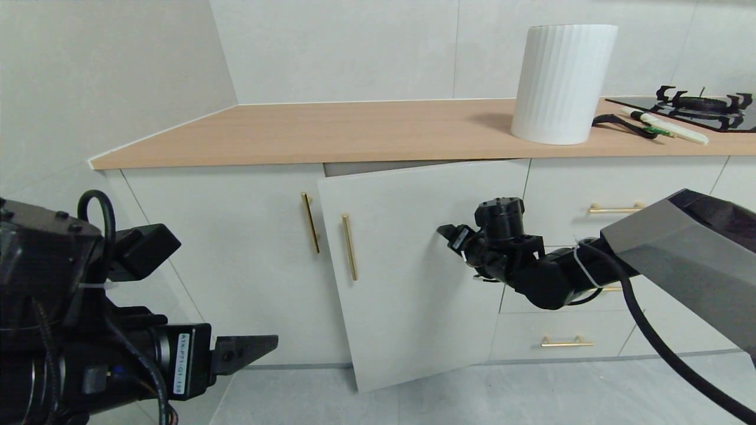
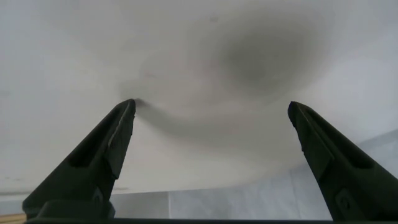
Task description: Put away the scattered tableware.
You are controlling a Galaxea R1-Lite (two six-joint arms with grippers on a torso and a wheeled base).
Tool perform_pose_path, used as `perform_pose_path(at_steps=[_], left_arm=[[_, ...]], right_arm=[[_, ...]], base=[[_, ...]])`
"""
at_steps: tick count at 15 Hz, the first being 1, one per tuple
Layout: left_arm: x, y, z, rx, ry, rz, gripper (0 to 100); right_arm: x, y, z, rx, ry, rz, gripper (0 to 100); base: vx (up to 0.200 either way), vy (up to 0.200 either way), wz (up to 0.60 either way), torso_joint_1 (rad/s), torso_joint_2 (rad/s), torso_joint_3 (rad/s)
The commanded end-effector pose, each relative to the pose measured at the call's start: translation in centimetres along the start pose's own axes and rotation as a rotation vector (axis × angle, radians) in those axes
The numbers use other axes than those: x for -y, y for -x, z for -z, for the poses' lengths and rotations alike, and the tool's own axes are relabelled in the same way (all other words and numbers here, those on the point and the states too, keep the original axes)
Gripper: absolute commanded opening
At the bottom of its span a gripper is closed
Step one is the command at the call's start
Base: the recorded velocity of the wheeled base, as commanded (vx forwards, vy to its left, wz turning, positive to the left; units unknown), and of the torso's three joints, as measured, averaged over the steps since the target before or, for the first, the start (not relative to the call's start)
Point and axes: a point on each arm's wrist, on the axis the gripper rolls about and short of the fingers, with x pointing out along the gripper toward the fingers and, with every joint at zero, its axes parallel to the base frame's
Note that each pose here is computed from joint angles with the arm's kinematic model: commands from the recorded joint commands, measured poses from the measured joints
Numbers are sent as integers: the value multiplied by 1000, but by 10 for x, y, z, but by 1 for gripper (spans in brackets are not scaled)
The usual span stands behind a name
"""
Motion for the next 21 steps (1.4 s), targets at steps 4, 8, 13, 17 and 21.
perform_pose_path(at_steps=[4, 8, 13, 17, 21], left_arm=[[0, 0, 0, 1, 2, 0, 100], [0, 0, 0, -1, 1, 0, 100], [0, 0, 0, 1, 2, 0, 100], [0, 0, 0, 1, 2, 0, 100], [0, 0, 0, 2, 2, 1, 100]], right_arm=[[3, -18, 0, 79, -8, 49, 100], [5, -30, -1, 142, -15, 85, 100], [8, -43, -1, 213, -20, 130, 100], [5, 27, -4, -69, -3, -18, 100], [25, 104, -30, -382, 62, -380, 100]], base=[[0, 0, 0, 0, 0, 0], [0, 0, 0, 0, 0, 0], [0, 0, 0, 0, 0, 0], [0, 0, 0, 0, 0, 0], [0, 0, 0, 0, 0, 0]])
